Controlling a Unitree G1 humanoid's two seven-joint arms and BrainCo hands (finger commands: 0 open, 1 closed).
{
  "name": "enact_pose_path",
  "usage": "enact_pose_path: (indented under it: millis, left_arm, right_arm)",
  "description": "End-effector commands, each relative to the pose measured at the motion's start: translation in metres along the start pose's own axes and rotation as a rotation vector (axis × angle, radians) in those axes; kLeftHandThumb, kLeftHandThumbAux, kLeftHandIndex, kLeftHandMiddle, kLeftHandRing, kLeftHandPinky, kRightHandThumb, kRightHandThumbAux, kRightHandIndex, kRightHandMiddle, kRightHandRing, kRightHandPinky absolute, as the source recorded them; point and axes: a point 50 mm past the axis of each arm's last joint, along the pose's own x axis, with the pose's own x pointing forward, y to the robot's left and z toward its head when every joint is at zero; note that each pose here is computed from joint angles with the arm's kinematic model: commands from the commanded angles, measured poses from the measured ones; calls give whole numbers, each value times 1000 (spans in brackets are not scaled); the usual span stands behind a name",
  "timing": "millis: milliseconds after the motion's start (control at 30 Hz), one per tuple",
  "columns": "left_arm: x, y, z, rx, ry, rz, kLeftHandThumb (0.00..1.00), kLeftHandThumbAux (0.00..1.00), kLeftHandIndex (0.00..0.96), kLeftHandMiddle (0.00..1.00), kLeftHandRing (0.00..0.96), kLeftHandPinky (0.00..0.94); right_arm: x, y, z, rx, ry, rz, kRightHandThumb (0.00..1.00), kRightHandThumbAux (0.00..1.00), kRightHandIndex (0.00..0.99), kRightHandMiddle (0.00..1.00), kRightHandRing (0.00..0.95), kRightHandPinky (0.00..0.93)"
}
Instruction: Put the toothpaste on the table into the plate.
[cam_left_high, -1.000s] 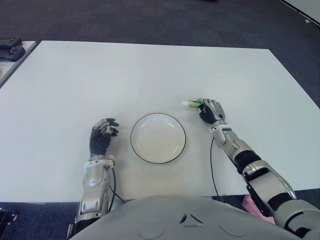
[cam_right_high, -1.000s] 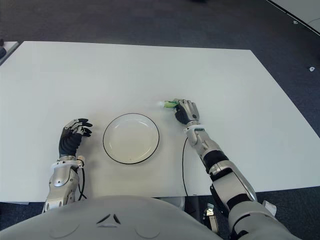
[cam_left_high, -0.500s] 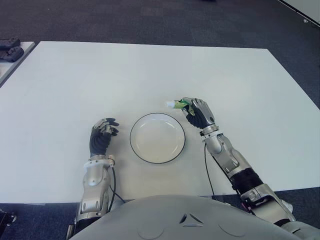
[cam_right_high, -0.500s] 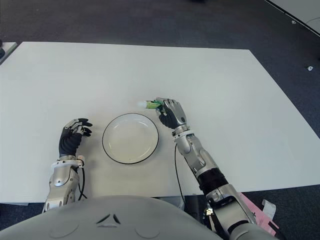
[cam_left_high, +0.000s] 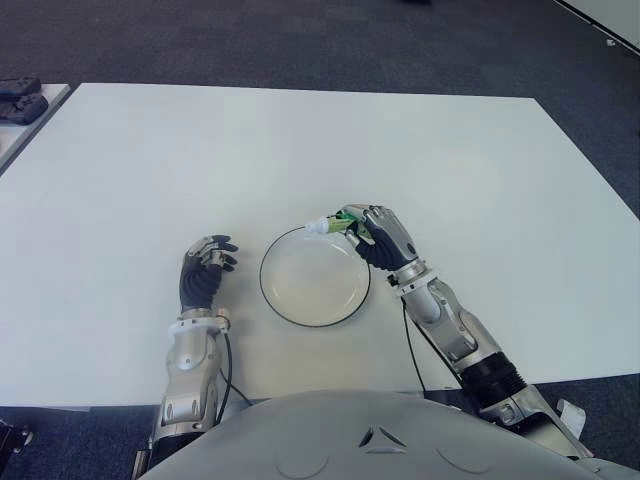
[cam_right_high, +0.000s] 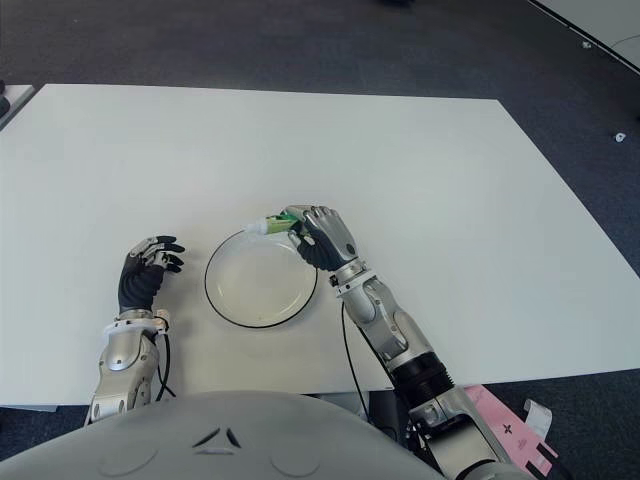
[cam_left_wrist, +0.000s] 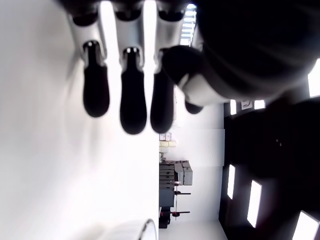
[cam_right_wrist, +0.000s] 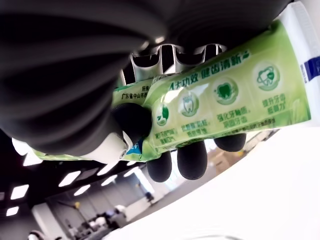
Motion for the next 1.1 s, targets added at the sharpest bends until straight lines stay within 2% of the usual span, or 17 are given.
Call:
enact_pose_path:
  millis: [33, 400, 667, 833, 867, 900, 933, 967, 1033, 1100]
  left_arm:
    - [-1, 0, -7, 3, 43, 8, 833, 682, 400, 487, 577, 553]
    - [-1, 0, -6, 3, 41, 10, 834, 681, 405, 485, 575, 553]
    - [0, -1, -6, 5, 40, 13, 834, 681, 403, 487, 581, 561]
    - [0, -1, -6, 8, 37, 16, 833, 682, 400, 489, 585, 566]
    - [-1, -1, -6, 9, 37, 17, 833, 682, 400, 489, 586, 567]
    - [-1, -1, -6, 10, 37, 18, 833, 682, 400, 489, 586, 568]
    - [-1, -1, -6, 9, 36, 18, 833, 682, 400, 489, 587, 569]
    - [-1, -1, -6, 9, 37, 17, 833, 682, 400, 489, 588, 568]
    - [-1, -1, -6, 8, 38, 16, 833, 682, 399, 489, 588, 565]
    - [-1, -1, -6, 9, 38, 15, 833, 682, 399, 489, 587, 563]
  right_arm:
    - [0, 3, 4, -28, -74, 48, 852, 678, 395, 545, 865, 875]
    - [0, 14, 8, -51, -230, 161, 853, 678, 400, 553, 876, 884]
    - [-1, 17, 9, -87, -270, 236, 851, 678, 403, 561, 863, 863]
    - [-2, 19, 9, -118, -280, 288, 841, 681, 394, 566, 803, 809]
    - [-2, 19, 9, -132, -282, 303, 787, 692, 403, 475, 681, 736]
    - [-2, 19, 9, -142, -284, 314, 695, 641, 352, 424, 617, 692]
    - [-2, 19, 9, -151, -287, 323, 556, 568, 275, 350, 523, 626]
    - [-2, 19, 9, -156, -289, 333, 439, 510, 188, 264, 401, 503]
    - [-1, 19, 9, -161, -291, 344, 310, 457, 96, 158, 256, 341]
    - [-2, 16, 11, -169, -287, 361, 235, 428, 49, 94, 163, 235]
